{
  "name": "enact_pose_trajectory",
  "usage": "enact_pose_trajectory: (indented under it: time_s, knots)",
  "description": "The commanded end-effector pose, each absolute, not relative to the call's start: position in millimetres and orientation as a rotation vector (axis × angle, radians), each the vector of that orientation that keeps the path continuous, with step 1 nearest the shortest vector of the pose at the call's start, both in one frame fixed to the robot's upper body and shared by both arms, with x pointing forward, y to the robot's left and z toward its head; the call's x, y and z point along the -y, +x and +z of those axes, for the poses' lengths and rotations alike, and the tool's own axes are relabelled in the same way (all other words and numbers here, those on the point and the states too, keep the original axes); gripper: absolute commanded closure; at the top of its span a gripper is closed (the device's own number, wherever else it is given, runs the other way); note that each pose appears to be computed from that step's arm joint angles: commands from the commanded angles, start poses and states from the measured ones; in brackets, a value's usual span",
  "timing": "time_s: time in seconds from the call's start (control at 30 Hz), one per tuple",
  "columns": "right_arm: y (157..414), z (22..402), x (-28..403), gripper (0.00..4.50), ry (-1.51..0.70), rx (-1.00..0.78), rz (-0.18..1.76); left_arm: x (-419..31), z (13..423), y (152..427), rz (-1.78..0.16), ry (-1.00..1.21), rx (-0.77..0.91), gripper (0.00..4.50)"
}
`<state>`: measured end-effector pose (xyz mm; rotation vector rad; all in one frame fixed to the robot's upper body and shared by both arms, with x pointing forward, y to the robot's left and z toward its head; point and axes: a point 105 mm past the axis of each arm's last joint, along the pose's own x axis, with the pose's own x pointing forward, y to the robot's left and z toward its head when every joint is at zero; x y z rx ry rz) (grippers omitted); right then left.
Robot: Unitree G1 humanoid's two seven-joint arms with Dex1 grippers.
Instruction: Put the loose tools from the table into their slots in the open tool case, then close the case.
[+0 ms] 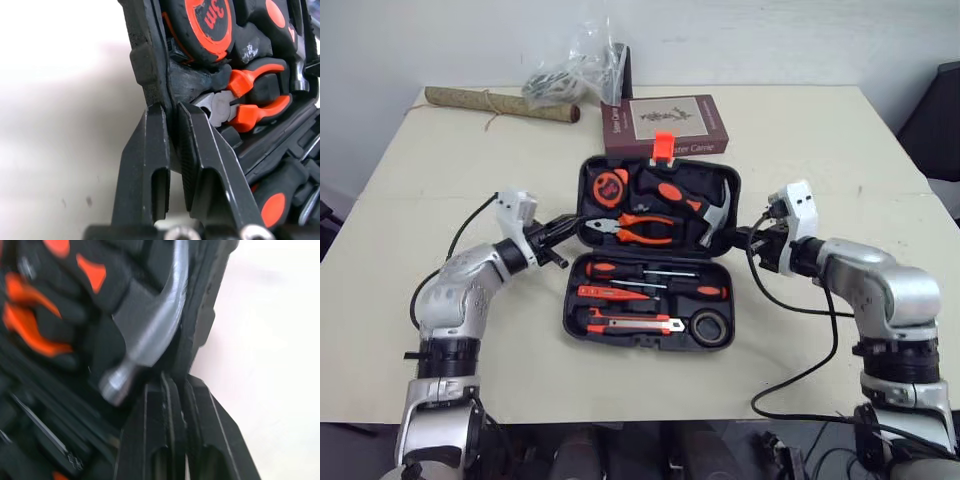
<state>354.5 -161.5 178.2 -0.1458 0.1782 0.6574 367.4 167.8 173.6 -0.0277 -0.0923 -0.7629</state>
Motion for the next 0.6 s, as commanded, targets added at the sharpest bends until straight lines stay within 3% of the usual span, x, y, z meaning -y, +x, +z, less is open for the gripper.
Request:
enact_pose_trajectory:
  time_s: [0.03,0.3,0.43,0.53,0.6]
  knots:
    - [339,199,152,4.50,-0.499,0.102,0.733,-164,204,348,-0.805,0.251,0.369,4.49]
    - [326,149,171,4.50,-0.971,0.378,0.666,-172,145,328,-0.833,0.621,0.368,4.49]
    - [315,126,177,2.76,-0.990,0.378,0.693,-187,130,315,-0.794,0.671,0.351,2.93]
    - [307,134,192,1.22,-1.010,0.406,0.659,-216,121,305,-0.742,0.670,0.250,1.53]
    - [299,141,213,1.22,-0.998,0.370,0.620,-249,118,300,-0.654,0.627,0.138,1.53]
